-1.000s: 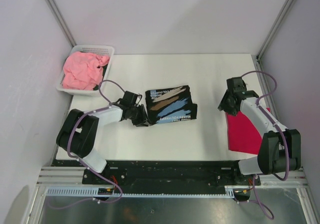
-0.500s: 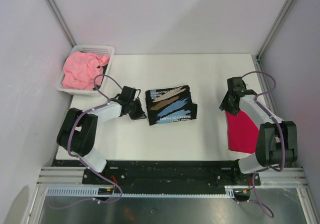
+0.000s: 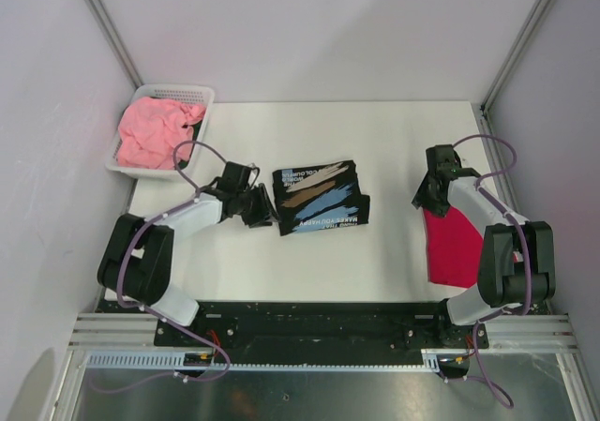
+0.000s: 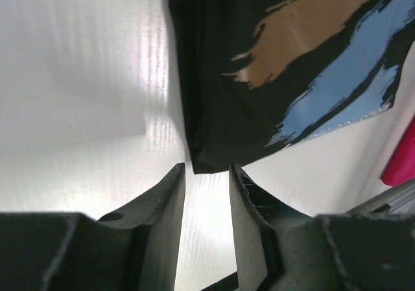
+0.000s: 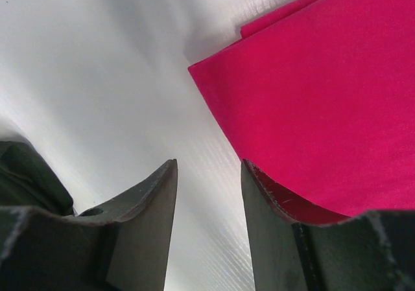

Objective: Fold and stack the t-shirts
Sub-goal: Put the neatly folded tshirt into the corner of the board with both arms

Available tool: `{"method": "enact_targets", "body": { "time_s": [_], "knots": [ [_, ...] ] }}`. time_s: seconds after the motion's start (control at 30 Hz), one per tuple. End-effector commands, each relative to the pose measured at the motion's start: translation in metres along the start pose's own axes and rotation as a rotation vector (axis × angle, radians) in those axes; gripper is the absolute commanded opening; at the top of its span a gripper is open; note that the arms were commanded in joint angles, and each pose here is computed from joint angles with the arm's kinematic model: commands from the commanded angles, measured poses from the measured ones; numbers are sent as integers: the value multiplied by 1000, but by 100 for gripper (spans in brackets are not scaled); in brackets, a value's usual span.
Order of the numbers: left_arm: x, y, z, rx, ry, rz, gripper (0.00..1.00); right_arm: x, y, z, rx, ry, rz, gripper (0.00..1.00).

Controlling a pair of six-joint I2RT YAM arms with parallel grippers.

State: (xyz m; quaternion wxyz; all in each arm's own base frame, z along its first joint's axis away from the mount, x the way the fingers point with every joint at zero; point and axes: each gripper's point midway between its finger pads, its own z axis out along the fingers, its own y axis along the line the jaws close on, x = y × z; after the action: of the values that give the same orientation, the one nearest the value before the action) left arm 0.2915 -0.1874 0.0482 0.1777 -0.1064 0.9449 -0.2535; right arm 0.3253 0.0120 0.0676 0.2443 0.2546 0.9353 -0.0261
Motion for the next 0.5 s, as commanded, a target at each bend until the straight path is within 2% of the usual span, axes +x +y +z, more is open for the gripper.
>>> {"method": "enact_targets", "body": {
  "time_s": [0.0,0.4,0.47],
  "knots": [
    [0,-23,-3,83,8,60,39,-9,2,-2,-12,-34,-1,49],
    [6,-13,36,-35,38,38,36,-10,2,-11,-30,-43,-1,49],
    [6,-13,38,-41,34,38,32,-11,2,-11,-28,-45,-2,49]
  ]
}}
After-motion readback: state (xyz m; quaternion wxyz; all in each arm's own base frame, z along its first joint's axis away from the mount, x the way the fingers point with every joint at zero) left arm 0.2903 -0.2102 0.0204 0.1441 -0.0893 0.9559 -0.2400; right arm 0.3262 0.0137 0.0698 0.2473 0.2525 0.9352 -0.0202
